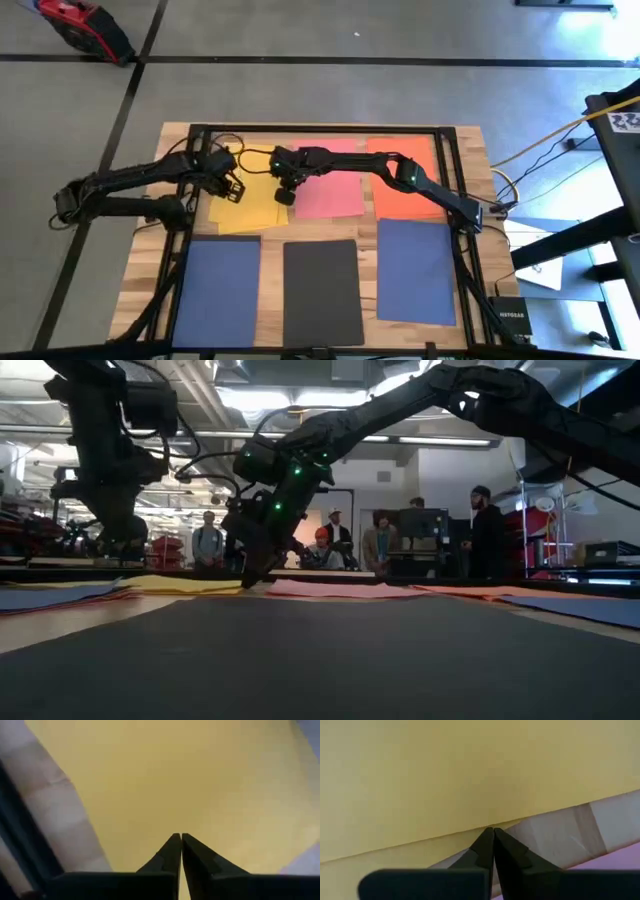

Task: Organize paper
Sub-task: Stack the yellow paper on the top of the yellow paper

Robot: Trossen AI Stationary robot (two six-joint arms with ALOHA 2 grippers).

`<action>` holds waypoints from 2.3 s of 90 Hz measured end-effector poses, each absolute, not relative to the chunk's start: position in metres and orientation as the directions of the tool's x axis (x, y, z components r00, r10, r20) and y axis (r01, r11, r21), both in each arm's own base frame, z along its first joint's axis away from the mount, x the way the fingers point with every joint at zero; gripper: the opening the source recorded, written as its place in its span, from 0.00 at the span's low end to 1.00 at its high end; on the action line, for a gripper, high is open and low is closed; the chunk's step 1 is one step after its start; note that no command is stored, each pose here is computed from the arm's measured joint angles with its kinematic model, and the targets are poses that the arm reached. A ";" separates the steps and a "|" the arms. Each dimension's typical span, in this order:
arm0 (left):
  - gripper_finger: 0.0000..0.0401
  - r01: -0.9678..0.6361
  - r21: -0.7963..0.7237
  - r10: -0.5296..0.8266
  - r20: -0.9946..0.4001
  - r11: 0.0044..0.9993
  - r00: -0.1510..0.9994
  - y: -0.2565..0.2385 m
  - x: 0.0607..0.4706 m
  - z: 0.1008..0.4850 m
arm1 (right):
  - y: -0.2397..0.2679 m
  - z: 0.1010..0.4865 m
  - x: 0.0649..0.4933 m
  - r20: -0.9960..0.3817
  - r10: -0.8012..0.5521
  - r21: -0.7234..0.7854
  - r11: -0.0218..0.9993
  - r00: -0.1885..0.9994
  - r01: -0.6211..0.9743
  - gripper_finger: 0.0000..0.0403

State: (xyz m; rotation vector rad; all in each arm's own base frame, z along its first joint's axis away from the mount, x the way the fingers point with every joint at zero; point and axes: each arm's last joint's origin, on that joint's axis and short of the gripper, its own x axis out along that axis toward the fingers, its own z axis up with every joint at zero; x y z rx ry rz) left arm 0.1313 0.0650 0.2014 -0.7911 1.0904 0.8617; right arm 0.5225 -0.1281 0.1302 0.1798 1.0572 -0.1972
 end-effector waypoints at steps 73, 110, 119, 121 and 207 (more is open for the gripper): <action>0.00 -0.793 -0.193 0.160 -0.926 0.578 0.342 -0.025 0.150 0.200 | -0.024 0.152 0.508 -0.947 0.049 0.020 0.995 0.317 -0.094 0.00; 0.00 -0.798 -0.174 0.157 -0.935 0.577 0.318 -0.038 0.150 0.195 | -0.018 0.132 0.509 -0.929 0.075 0.055 0.996 0.363 -0.066 0.00; 0.00 -0.806 -0.175 0.158 -0.936 0.566 0.314 -0.037 0.149 0.190 | -0.017 0.130 0.509 -0.923 0.089 0.067 0.995 0.375 -0.070 0.00; 0.00 -0.809 -0.173 0.159 -0.937 0.562 0.310 -0.037 0.148 0.188 | -0.017 0.130 0.509 -0.921 0.093 0.071 0.995 0.377 -0.071 0.00; 0.00 -0.863 -0.076 0.314 -0.912 0.500 0.262 -0.033 0.156 0.136 | -0.024 0.122 0.521 -0.869 0.140 0.131 0.990 0.475 -0.051 0.00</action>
